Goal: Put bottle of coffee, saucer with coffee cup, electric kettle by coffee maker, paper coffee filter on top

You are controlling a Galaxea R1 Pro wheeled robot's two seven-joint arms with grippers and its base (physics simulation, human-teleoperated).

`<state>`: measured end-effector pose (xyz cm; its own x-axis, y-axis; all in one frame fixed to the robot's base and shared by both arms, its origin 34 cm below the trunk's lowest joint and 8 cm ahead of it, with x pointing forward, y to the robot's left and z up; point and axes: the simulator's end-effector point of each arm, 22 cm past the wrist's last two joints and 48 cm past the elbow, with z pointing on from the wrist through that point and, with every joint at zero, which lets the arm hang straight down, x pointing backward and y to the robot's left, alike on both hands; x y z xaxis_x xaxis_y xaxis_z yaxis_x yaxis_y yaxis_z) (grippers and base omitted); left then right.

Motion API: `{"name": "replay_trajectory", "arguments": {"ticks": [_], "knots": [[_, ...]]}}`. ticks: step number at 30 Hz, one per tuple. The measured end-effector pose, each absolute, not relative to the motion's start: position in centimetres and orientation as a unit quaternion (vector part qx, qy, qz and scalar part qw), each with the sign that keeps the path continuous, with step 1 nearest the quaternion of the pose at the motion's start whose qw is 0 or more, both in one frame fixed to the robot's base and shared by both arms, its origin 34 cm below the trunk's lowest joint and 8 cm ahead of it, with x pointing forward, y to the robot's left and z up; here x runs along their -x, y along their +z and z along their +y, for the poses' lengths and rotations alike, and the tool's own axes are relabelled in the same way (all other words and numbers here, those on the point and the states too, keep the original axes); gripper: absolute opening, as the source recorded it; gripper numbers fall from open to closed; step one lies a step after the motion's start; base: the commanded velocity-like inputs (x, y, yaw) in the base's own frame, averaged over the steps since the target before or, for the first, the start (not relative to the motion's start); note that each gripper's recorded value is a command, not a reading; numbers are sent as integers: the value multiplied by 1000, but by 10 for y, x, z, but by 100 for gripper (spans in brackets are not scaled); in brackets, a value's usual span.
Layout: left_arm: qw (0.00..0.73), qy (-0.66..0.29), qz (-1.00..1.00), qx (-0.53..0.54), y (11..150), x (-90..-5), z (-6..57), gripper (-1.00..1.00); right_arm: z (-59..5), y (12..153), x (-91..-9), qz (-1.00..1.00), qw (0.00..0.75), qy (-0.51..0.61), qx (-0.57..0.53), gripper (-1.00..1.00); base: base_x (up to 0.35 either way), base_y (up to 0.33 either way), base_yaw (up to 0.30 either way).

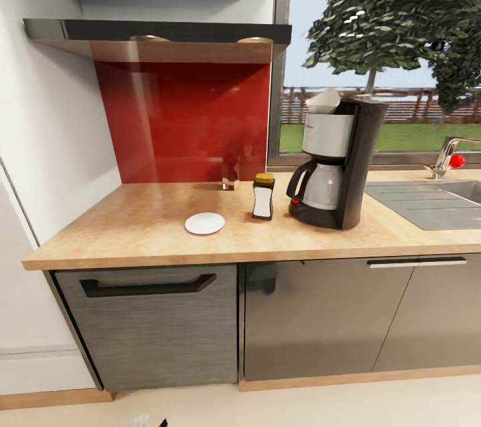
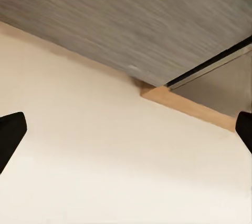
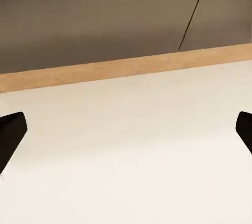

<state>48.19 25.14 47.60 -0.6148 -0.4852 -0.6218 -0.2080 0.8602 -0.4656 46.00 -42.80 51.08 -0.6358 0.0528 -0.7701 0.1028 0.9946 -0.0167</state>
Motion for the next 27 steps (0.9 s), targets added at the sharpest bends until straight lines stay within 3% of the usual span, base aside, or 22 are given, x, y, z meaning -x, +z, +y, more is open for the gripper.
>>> {"name": "replay_trajectory", "arguments": {"ticks": [4, 15, 23, 27], "knots": [[426, -223, 865, 141, 514, -510, 214, 100, -380, 554, -504, 883, 469, 9, 1, 100, 0, 0, 0], [501, -307, 809, -10, 633, -553, 147, 100, -281, 642, -550, 854, 507, 88, 70, 100, 0, 0, 0], [518, -366, 761, -135, 744, -539, 100, 100, -246, 695, -561, 840, 520, 125, 88, 100, 0, 0, 0], [500, -408, 744, -173, 771, -522, 84, 100, -214, 720, -565, 824, 520, 196, 112, 100, 0, 0, 0]]}}
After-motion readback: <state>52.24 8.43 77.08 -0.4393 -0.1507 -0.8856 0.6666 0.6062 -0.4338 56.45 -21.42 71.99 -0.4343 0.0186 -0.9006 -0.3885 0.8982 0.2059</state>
